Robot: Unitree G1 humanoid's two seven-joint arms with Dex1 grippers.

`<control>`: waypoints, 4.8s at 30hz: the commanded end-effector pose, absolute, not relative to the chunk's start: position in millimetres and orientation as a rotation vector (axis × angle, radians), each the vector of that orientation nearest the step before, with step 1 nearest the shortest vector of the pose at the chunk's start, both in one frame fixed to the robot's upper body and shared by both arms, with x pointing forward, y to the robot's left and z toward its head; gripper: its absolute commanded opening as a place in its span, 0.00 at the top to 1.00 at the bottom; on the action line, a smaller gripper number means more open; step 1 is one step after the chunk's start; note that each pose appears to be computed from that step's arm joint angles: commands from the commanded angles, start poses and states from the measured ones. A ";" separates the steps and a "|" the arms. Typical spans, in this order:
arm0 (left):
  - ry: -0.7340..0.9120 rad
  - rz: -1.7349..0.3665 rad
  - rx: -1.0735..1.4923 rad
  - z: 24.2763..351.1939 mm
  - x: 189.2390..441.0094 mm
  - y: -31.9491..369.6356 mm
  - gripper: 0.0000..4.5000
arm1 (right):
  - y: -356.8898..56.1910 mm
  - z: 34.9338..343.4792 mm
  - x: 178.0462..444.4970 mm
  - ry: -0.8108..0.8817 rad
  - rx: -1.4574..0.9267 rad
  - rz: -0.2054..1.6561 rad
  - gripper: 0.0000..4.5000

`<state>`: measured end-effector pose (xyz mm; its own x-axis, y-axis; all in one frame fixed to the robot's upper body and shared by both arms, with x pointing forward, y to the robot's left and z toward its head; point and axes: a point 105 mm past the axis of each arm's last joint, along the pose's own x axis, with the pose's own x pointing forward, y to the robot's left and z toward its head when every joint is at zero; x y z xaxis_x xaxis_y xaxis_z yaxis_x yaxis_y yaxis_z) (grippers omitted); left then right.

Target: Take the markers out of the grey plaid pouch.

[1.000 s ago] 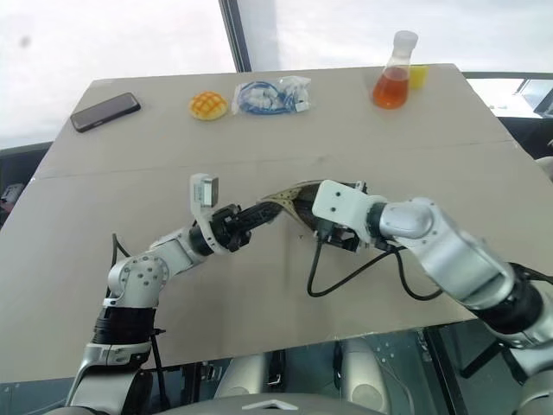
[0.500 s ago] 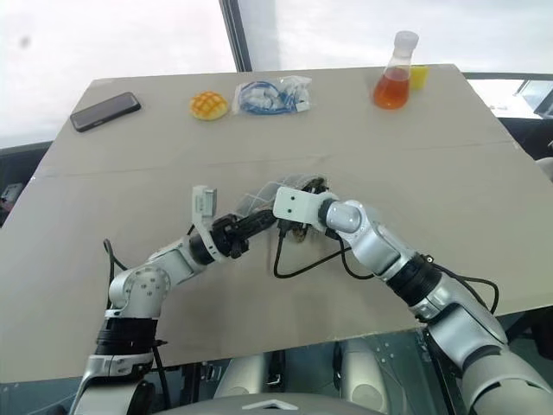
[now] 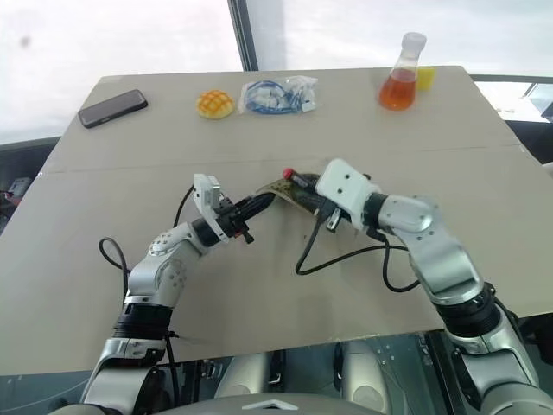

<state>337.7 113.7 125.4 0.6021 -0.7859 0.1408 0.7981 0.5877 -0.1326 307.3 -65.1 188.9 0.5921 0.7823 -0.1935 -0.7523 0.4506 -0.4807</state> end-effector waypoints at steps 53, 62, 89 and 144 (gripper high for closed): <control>0.002 -1.154 -0.604 169.8 297.3 94.1 1.00 | -64.3 178.3 329.9 0.183 -0.543 0.875 0.98; 0.155 -1.123 -0.816 158.2 297.7 102.6 1.00 | -62.1 173.6 315.5 0.113 -0.868 0.941 0.39; 0.217 -1.067 -0.820 136.8 296.0 109.5 1.00 | -19.6 133.5 370.6 -0.249 -0.958 0.843 0.99; 0.450 -1.315 -1.194 134.7 263.8 78.1 1.00 | -33.6 82.5 349.0 0.222 -1.259 1.026 0.40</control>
<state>276.6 91.5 119.7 0.3804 -0.8776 0.2917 0.4560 -0.0964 -0.8847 339.6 -27.9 114.8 0.5361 0.5935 -0.6003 -0.7318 -0.0278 -0.6810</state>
